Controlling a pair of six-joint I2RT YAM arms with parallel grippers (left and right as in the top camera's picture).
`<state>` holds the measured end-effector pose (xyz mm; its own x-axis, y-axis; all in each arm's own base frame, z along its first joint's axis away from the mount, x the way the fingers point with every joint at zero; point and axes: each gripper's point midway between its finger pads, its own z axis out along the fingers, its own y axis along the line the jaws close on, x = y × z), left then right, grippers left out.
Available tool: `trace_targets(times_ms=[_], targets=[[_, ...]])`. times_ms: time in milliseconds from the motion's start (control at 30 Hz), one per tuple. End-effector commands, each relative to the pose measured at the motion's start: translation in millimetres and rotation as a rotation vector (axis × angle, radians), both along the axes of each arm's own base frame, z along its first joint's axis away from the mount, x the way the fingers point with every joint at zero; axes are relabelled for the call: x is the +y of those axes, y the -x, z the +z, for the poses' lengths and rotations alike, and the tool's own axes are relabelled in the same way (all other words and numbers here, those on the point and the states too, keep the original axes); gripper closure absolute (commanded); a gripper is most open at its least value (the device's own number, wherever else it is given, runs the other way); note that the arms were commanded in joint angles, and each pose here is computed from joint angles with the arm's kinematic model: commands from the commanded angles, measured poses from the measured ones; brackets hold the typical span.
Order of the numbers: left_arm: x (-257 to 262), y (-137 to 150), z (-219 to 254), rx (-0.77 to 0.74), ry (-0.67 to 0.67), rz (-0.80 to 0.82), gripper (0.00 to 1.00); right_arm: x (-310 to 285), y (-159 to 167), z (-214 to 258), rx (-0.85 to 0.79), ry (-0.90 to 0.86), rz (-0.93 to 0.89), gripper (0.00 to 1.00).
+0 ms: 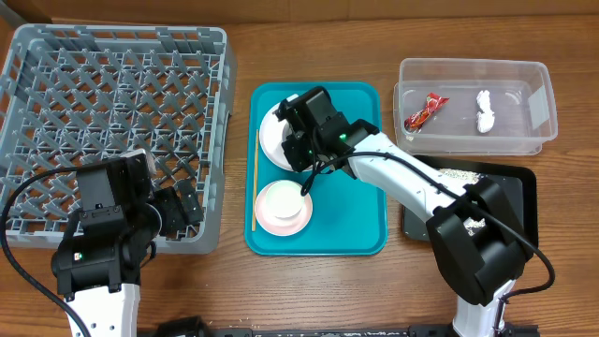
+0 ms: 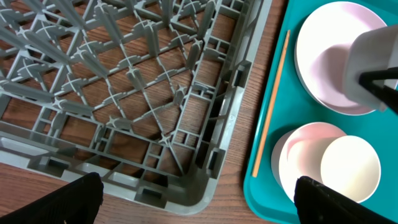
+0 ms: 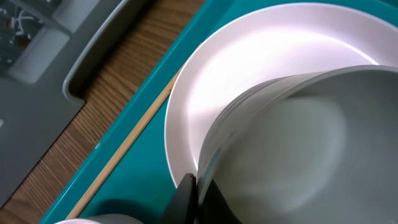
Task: Sort waste into correct bins and load items into the dishwasher
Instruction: 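Carry the empty bowl back and set it on the white plate, then grasp the white paper cup with the right gripper and lift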
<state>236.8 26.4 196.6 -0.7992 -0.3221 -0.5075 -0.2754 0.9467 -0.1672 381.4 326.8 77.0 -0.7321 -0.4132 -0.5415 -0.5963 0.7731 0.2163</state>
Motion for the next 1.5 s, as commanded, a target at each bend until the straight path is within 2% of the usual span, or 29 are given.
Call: trace_targets(times_ms=[0,33,100,133,233,333,467,533,633,733,933,1100,1233,1467], targets=[[1,-2,7,-0.019,0.007,0.010,0.00,0,-4,7,-0.009,-0.005,-0.018,0.69],[1,-2,7,-0.019,0.007,0.010,0.00,-2,-2,8,-0.001,0.001,-0.018,0.56],[1,-2,7,-0.020,0.007,0.010,0.00,-5,1,13,0.016,0.015,-0.019,0.39],[1,-2,7,-0.020,0.007,0.010,0.00,-8,1,19,0.020,0.018,-0.023,0.35],[1,-3,7,-0.021,0.007,0.009,0.00,-17,0,52,0.022,0.019,-0.039,0.33],[1,-2,7,-0.020,0.007,0.009,0.00,-26,4,90,0.026,0.019,-0.053,0.23],[1,-3,8,-0.022,0.007,0.010,0.00,-30,21,119,0.091,-0.009,-0.086,0.21],[1,-3,8,-0.025,0.006,0.010,0.00,-26,36,116,0.158,-0.027,-0.061,0.23],[1,-3,8,-0.025,0.006,0.009,0.00,-25,57,101,0.257,-0.008,-0.050,0.32],[1,-3,8,-0.025,0.006,0.010,0.00,-28,73,77,0.317,0.039,-0.066,0.34],[1,-3,8,-0.025,0.006,0.009,0.00,-35,89,28,0.391,0.085,-0.145,0.36],[1,-3,8,-0.024,0.009,0.008,0.00,-31,98,8,0.431,0.048,-0.134,0.46],[1,-3,8,-0.022,0.010,0.008,0.00,-30,99,6,0.442,0.039,-0.148,0.63],[1,-2,7,-0.019,0.010,0.008,0.00,-31,117,-5,0.484,0.071,-0.134,0.69]])
